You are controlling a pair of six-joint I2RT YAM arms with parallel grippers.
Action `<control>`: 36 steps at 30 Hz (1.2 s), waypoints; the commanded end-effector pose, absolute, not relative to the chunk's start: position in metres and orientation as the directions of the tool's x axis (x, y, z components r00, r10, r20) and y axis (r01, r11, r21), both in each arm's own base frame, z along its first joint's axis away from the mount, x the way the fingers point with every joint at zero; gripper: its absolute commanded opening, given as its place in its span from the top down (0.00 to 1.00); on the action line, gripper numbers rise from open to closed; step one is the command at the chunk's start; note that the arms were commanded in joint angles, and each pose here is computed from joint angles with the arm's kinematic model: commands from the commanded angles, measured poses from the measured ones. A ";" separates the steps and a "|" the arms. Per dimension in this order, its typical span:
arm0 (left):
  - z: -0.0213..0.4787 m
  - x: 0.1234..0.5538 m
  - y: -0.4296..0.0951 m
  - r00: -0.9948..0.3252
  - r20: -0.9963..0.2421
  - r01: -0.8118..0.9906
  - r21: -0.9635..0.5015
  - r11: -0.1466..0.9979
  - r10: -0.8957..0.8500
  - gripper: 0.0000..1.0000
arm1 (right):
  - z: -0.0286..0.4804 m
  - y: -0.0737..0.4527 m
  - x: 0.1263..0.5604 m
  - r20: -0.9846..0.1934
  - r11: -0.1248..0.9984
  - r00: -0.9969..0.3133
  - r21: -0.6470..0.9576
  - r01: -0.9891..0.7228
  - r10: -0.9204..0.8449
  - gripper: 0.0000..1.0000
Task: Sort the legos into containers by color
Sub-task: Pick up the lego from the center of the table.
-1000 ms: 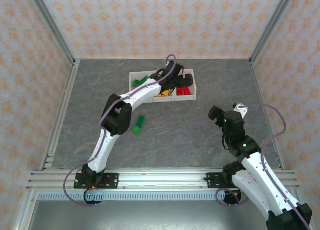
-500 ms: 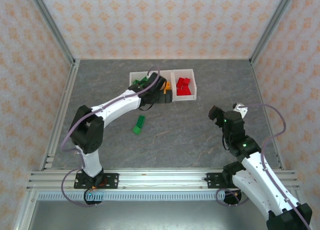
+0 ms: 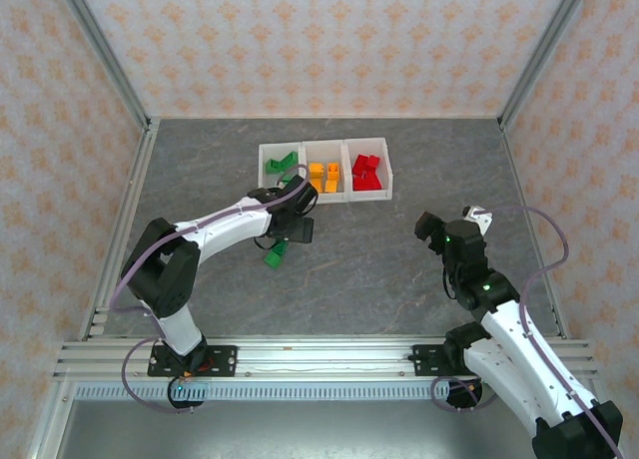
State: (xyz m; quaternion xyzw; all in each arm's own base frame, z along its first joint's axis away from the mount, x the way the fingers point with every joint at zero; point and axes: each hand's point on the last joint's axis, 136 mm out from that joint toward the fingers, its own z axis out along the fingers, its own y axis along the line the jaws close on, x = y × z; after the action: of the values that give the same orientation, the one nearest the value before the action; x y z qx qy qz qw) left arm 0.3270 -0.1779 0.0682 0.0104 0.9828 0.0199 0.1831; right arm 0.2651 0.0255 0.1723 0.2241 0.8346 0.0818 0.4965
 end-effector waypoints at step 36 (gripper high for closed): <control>0.103 0.378 -0.179 -0.903 -0.424 -0.069 -0.018 0.997 -0.070 0.81 | 0.174 0.023 0.264 -0.793 0.882 -0.398 0.360 0.306 0.462 0.00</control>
State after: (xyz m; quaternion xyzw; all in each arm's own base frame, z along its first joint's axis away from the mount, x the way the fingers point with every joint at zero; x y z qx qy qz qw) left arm 0.3515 -0.1827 0.0520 -0.0056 0.9881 0.0081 0.1537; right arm 0.2653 0.0256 0.1708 0.2240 0.8360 0.0804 0.4943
